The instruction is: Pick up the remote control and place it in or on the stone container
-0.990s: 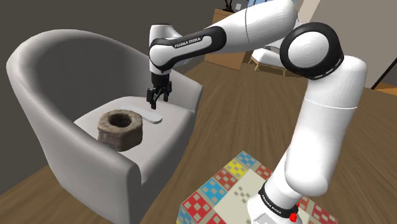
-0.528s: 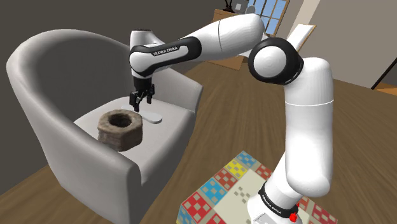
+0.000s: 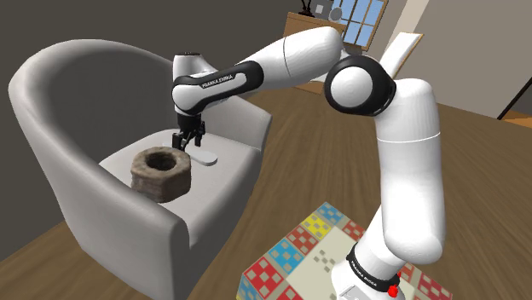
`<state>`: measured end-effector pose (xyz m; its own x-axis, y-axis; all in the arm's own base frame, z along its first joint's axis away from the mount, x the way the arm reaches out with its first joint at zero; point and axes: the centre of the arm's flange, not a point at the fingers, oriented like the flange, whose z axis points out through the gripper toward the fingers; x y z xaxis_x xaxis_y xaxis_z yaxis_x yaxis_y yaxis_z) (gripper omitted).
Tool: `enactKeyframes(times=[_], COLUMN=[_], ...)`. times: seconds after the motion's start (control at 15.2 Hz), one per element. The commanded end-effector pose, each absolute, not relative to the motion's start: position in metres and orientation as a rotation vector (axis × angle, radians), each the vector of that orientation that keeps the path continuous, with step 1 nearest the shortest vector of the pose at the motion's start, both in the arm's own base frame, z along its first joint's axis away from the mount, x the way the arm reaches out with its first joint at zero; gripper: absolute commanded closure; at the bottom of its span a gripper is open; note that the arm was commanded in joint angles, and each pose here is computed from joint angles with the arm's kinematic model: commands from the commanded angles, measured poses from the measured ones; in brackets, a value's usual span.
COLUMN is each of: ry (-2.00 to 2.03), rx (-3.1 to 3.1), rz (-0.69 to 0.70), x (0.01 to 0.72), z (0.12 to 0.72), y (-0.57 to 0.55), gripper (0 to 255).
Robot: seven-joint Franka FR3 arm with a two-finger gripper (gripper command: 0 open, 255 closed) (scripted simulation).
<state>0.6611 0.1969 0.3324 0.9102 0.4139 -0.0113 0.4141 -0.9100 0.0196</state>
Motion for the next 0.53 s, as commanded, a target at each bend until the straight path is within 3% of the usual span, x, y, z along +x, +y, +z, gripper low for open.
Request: enactKeyframes(times=[0.0,0.4,0.46], ry=[0.661,0.661,0.661], rx=[3.049,3.049,3.049], rz=[-0.01,-0.01,-0.01], x=[0.6621,0.662,0.662], z=[0.3304,0.3305,0.3305], y=[0.1962,0.1962,0.1962], gripper=[0,0,255])
